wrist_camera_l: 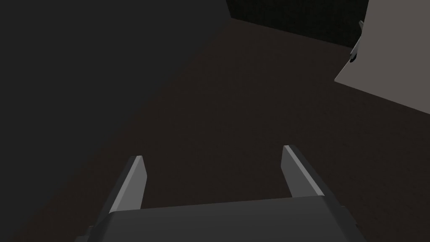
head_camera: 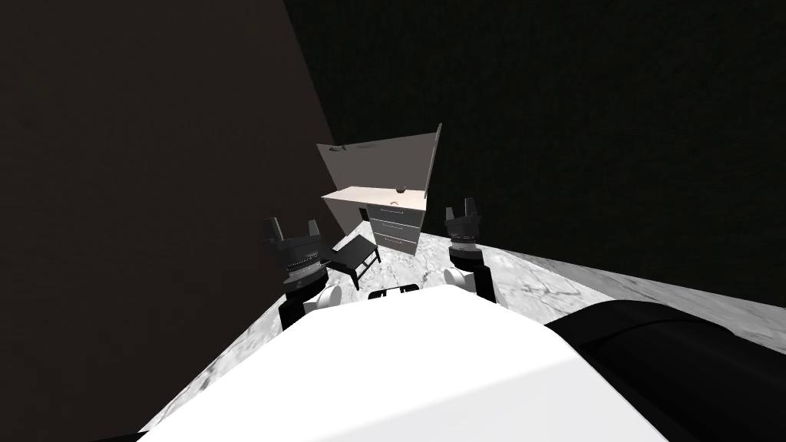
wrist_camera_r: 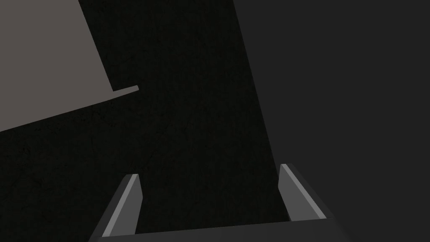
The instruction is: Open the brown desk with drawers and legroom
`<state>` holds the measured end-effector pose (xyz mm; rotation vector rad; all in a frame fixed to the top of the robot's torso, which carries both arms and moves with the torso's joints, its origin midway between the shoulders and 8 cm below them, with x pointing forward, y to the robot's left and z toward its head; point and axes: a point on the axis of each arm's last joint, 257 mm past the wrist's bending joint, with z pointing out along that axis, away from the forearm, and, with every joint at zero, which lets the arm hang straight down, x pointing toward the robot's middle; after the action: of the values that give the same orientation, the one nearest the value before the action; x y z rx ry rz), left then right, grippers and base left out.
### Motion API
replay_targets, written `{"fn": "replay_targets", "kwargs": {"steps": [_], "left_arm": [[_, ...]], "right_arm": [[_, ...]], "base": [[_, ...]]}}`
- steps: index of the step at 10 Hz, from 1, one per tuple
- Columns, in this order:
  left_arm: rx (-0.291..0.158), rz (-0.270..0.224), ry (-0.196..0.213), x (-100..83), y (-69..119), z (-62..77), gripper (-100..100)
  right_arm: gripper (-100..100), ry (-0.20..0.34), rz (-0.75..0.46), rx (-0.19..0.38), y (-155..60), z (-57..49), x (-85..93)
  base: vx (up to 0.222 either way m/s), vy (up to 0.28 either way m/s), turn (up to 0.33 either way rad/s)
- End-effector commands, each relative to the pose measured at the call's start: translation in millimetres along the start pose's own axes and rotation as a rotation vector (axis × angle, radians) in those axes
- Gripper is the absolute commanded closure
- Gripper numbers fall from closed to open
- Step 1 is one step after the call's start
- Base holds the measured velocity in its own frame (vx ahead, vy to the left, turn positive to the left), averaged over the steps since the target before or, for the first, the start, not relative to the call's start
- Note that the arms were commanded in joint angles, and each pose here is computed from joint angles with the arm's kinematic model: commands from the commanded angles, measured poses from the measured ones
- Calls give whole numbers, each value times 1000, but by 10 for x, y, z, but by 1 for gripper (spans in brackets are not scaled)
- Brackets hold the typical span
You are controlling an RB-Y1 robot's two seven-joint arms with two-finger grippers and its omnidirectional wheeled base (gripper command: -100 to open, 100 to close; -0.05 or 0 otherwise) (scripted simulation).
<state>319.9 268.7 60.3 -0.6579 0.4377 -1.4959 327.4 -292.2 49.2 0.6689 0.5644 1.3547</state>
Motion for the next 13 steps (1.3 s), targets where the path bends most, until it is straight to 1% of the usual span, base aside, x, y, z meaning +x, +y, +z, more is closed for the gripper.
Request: {"fn": "replay_targets", "kwargs": {"steps": [1,2,5,7,10,13], "left_arm": [[0,0,0,0,0,0,0],[-16,11,45,51,50,-20,-100],[-59,32,123,111,215,-91,-100],[-93,43,153,100,361,-154,-100],[-149,54,171,27,607,-266,-100],[-205,60,170,-84,859,-393,-100]], "right_arm": [[0,0,0,0,0,0,0],[0,0,0,0,0,0,0],[0,0,0,1,-3,-1,0],[0,0,0,1,-3,-1,0],[0,0,0,1,-3,-1,0],[0,0,0,1,-3,-1,0]], "base": [[0,0,0],[20,-9,-31],[50,-25,-64],[70,-52,-99],[106,-42,-113],[127,-47,-130]]}}
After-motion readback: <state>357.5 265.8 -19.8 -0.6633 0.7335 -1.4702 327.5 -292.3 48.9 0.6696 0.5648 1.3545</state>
